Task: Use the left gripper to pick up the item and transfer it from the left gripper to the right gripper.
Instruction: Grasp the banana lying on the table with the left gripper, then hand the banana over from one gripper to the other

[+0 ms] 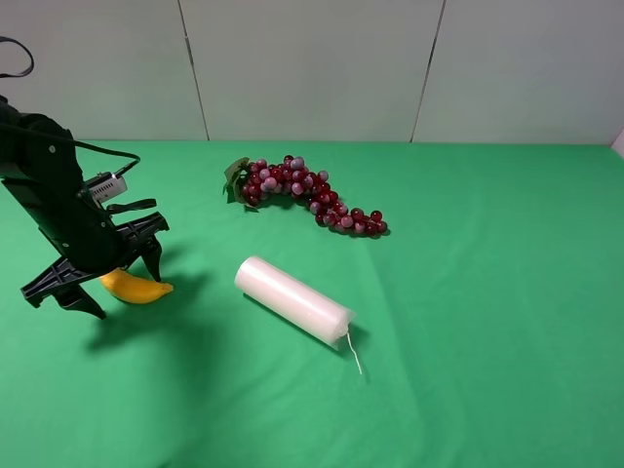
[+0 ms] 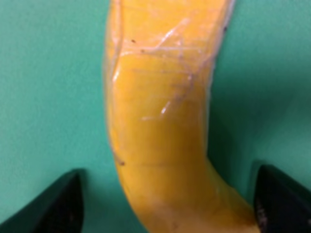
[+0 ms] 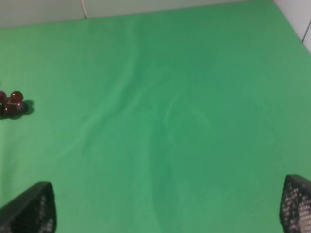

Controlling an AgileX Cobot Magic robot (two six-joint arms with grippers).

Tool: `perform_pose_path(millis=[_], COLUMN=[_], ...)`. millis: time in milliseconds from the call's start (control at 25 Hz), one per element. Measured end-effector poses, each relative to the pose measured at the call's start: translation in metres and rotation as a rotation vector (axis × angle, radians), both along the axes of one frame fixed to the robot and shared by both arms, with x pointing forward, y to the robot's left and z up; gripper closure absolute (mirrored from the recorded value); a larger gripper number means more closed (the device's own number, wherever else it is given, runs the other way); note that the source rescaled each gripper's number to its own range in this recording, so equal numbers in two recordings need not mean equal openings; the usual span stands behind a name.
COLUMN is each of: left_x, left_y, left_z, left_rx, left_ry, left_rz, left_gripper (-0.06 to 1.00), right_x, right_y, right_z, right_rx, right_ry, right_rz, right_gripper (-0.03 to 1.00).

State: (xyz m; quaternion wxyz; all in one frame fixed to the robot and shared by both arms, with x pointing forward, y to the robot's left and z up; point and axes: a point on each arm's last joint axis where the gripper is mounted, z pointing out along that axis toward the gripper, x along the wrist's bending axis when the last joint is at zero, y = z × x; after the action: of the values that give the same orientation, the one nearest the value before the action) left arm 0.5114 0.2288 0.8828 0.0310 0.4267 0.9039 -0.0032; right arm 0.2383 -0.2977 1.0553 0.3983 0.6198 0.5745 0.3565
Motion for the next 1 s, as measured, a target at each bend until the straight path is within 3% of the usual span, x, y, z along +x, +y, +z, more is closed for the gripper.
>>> perform_pose_path(millis=[160, 320, 1000], left_x=[0.0, -0.0001, -0.0001], left_y=[0.0, 0.0, 0.0006], left_z=[0.0, 0.0, 0.0097], left_rx=[0.0, 0.0, 0.011], left_ry=[0.0, 0.001, 0.015], left_rz=[0.001, 0.002, -0.016], left_gripper=[0.63, 0.94, 0.94], right_x=[0.0, 0.0, 0.0], right_y=[0.0, 0.0, 0.0], right_z=[0.0, 0.0, 0.0], right_rx=[0.0, 0.0, 0.0], right_ry=[0.0, 0.0, 0.0], right_rz=[0.0, 0.0, 0.0], right_gripper=[-0.03, -0.03, -0.03])
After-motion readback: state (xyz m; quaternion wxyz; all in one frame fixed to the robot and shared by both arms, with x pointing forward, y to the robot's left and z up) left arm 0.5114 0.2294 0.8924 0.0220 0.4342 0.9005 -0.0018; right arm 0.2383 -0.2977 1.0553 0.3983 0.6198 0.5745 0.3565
